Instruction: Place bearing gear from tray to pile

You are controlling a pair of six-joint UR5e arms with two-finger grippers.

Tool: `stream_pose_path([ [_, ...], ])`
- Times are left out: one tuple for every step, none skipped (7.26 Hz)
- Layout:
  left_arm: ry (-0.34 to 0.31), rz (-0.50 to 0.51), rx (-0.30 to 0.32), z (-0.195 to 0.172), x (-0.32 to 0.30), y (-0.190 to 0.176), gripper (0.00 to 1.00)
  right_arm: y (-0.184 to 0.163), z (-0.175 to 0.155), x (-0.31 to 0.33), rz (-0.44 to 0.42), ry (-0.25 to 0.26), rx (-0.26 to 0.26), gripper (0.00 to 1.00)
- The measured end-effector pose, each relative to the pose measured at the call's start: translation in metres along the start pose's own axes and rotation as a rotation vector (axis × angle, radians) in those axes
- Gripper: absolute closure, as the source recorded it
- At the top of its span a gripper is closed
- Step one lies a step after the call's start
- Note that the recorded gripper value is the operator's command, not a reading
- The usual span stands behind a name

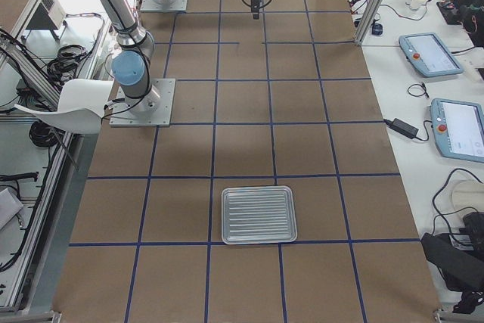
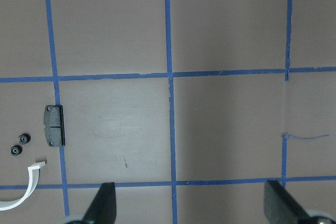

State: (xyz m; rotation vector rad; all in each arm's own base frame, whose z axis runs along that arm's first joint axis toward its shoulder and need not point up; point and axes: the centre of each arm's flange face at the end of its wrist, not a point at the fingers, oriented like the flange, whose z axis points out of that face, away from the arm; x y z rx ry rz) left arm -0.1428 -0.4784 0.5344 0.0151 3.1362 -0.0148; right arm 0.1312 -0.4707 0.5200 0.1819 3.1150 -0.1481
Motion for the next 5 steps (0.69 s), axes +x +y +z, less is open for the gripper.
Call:
stream_pose_path([
  [0.002,-0.030,-0.003,-0.001,-0.014,-0.004,0.00,-0.002,-0.001,0.000,-0.027,0.001,0.015,0.00],
  [0.007,-0.070,-0.019,-0.001,-0.033,-0.010,0.00,-0.004,-0.002,0.000,-0.043,0.001,0.025,0.00],
  [0.009,-0.088,-0.041,0.001,-0.042,-0.011,0.00,-0.004,-0.002,0.000,-0.047,0.000,0.028,0.00],
  [0.007,-0.085,-0.050,0.001,-0.040,-0.011,0.00,-0.004,-0.002,0.000,-0.048,-0.001,0.029,0.00],
  [0.005,-0.078,-0.053,0.002,-0.037,-0.011,0.00,-0.004,-0.002,0.000,-0.048,-0.002,0.030,0.00],
])
